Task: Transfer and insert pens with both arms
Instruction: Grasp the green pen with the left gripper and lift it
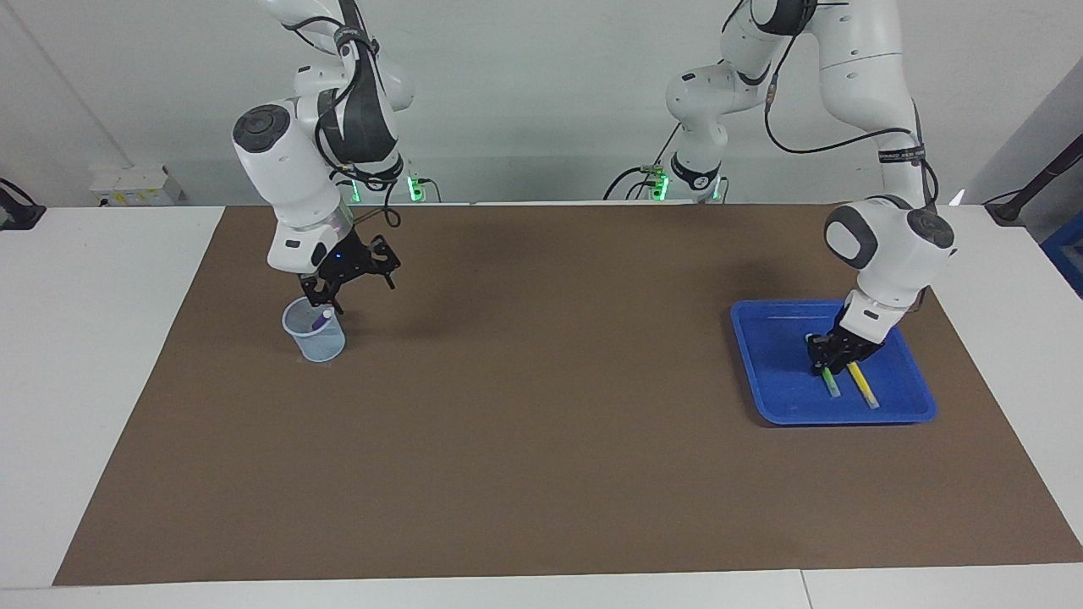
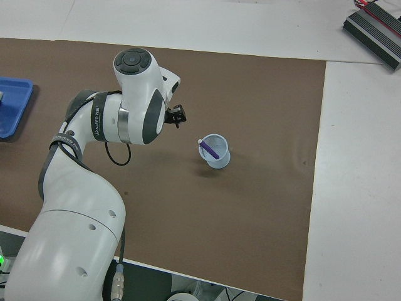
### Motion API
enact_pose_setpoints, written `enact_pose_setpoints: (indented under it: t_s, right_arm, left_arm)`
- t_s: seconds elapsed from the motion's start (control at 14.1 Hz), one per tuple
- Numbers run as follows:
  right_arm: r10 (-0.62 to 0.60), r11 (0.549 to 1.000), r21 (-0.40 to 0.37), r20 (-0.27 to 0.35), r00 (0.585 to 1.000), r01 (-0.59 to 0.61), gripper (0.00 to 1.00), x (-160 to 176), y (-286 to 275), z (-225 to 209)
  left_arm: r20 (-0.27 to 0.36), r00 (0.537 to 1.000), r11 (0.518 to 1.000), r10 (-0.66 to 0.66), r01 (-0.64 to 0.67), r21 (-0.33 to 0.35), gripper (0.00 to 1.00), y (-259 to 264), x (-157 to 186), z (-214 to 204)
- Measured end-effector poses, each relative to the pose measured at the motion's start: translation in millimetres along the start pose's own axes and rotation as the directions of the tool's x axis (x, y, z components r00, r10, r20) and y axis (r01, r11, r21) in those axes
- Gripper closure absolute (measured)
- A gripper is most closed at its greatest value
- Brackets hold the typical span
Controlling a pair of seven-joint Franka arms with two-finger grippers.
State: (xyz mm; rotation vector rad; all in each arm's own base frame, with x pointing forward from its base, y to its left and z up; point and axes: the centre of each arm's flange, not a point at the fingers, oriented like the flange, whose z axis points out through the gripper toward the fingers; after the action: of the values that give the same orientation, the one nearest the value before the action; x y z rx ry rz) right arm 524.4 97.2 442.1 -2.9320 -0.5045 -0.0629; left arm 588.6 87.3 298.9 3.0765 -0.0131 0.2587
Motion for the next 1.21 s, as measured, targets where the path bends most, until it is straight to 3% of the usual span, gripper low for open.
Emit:
enact_pose_setpoints:
  t_s: [0.21,0.43,0.78,0.99,1.21]
  right_arm:
    - [0.109,0.993,0.044,-0.005,0.994,-0.108,0.0,1,-7,1]
    - [0.212,0.973,0.095,-0.005,0.977,-0.211,0.0,2,-11,1]
    - [0.403,0.893,0.207,0.032,0.915,-0.4,0.0,11,-54,1]
    - [0.47,0.837,0.296,0.039,0.882,-0.459,0.0,22,-79,-17]
    - [0.512,0.807,0.338,0.009,0.859,-0.484,0.0,38,-110,-38]
  left_arm:
    - [0.003,1.0,1.0,0.001,-0.001,-0.001,0.83,1,0,0]
    - [0.074,0.997,1.0,-0.002,0.003,-0.024,0.83,5,8,-11]
    - [0.17,0.966,0.979,-0.194,0.202,-0.031,0.83,28,37,-81]
    - [0.227,0.883,0.898,-0.411,0.435,-0.065,0.83,75,43,-124]
    - [0.298,0.728,0.746,-0.617,0.662,-0.072,0.83,131,43,-167]
